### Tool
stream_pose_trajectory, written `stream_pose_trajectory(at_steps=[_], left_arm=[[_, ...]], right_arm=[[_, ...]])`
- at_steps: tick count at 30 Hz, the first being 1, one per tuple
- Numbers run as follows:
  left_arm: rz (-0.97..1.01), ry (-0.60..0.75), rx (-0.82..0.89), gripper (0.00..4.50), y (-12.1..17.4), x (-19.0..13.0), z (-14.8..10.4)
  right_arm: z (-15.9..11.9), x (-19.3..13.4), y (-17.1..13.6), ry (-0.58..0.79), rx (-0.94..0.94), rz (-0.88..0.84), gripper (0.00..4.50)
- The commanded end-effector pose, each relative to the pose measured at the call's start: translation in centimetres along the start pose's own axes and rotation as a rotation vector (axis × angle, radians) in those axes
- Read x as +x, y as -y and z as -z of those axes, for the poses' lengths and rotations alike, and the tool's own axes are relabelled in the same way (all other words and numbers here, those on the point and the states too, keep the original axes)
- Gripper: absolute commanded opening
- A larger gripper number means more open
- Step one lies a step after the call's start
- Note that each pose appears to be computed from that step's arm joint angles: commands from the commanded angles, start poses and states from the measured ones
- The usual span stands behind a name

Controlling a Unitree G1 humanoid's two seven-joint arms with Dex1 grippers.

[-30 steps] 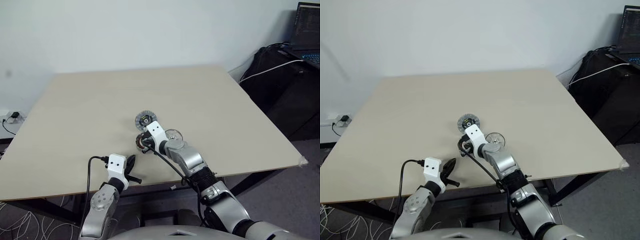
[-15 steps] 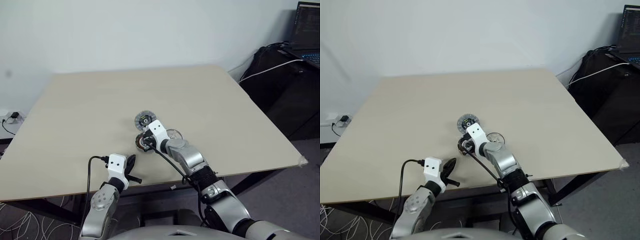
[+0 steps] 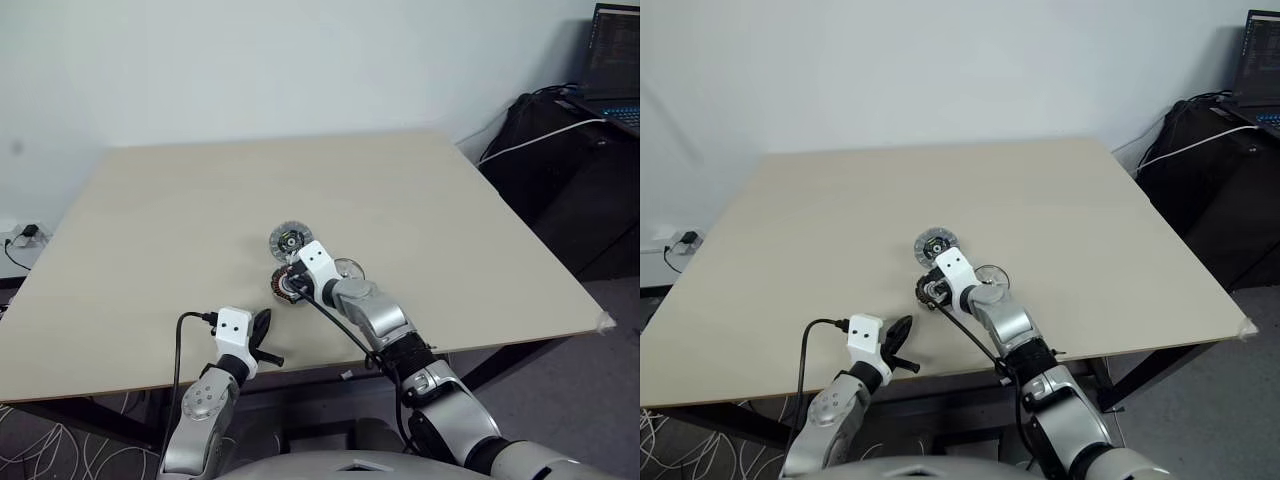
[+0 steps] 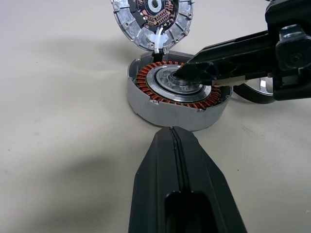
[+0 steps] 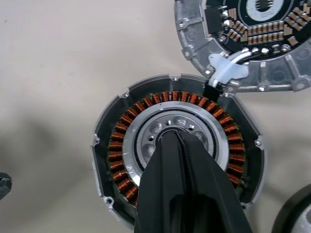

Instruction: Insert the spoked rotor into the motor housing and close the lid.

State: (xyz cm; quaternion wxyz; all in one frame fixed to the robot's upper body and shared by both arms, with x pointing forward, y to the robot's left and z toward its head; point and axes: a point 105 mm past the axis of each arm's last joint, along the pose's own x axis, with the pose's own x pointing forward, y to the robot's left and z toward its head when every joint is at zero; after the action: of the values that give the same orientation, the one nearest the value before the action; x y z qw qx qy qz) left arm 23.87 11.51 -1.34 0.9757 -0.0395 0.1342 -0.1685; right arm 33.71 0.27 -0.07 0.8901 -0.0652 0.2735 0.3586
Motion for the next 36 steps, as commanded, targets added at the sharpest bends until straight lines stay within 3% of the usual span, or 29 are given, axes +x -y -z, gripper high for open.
stream_pose_trajectory(at_steps=[1, 9, 14, 17, 19, 22, 25, 31, 36], left_arm=[[0.011, 0.055, 0.002, 0.0, 0.3, 0.3, -1.5], [0.009, 0.056, 0.001, 0.0, 0.3, 0.3, -1.5], [0.002, 0.059, -0.002, 0.0, 0.2, 0.2, -1.5], [0.001, 0.062, 0.0, 0.0, 0.2, 0.2, -1.5], [0.004, 0.056, 0.004, 0.0, 0.2, 0.2, -1.5], [0.008, 0.051, 0.009, 0.0, 0.2, 0.1, -1.4], [0.009, 0.044, 0.011, 0.0, 0.1, 0.0, -1.3], [0.012, 0.033, 0.012, 0.0, -0.1, 0.0, -1.1], [0.019, 0.03, 0.012, 0.0, -0.2, 0.1, -1.1]], right_arm=[[-1.9, -0.2, 0.6, 0.061, -0.028, 0.027, 0.04], [-3.0, -0.5, 1.0, 0.123, -0.013, 0.047, 0.04], [-5.6, -2.8, -1.2, 0.303, 0.039, -0.071, 0.04], [-5.8, -4.1, -1.2, 0.364, -0.007, -0.042, 0.04], [-4.9, -5.3, 0.3, 0.379, -0.091, 0.054, 0.04], [-4.3, -7.2, 2.4, 0.411, -0.034, 0.137, 0.04], [-3.7, -10.4, 5.1, 0.454, 0.048, 0.222, 0.57], [-0.4, -14.4, 8.5, 0.411, 0.194, 0.353, 2.51], [2.9, -14.3, 8.5, 0.333, 0.419, 0.31, 4.12]])
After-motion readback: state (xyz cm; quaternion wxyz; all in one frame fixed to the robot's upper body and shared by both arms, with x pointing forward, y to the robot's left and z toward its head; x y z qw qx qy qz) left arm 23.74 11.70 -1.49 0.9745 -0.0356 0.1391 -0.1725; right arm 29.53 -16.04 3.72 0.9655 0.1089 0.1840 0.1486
